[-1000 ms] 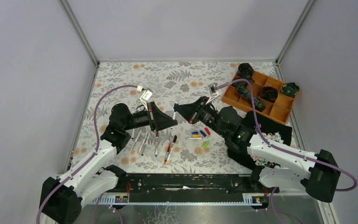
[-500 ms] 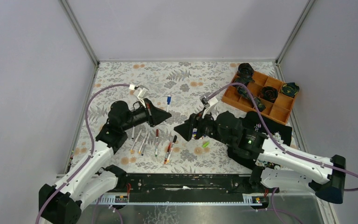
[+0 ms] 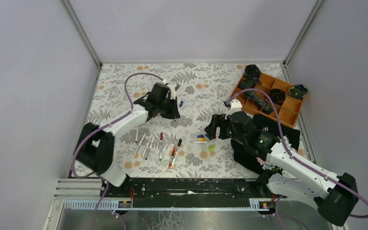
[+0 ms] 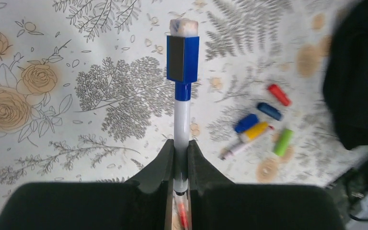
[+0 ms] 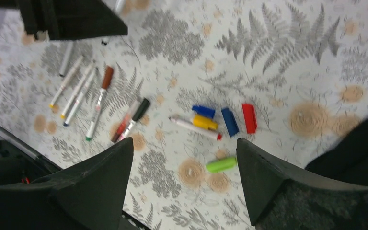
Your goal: Insert the pens into the pen caps
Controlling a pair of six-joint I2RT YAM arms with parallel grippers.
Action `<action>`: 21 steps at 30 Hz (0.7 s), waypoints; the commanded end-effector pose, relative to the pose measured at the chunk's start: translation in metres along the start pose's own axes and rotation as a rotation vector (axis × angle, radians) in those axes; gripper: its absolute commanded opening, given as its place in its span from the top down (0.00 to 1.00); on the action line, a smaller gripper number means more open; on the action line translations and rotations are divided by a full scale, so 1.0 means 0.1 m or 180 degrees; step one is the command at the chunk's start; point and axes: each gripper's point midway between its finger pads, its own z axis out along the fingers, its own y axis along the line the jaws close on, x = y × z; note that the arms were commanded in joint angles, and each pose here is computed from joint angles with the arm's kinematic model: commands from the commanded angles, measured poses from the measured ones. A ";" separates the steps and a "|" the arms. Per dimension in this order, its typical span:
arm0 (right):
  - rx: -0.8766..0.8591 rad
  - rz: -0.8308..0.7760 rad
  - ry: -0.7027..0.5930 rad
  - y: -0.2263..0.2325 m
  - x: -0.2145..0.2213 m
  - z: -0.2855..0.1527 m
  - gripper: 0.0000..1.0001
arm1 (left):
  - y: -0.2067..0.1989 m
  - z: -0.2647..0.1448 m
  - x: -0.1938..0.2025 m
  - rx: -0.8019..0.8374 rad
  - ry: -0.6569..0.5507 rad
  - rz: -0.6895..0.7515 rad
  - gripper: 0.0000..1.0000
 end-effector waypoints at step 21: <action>0.0174 0.0167 0.0427 -0.19 0.43 0.10 0.18 | 0.40 0.28 0.11 -0.0997 0.0437 0.0518 0.51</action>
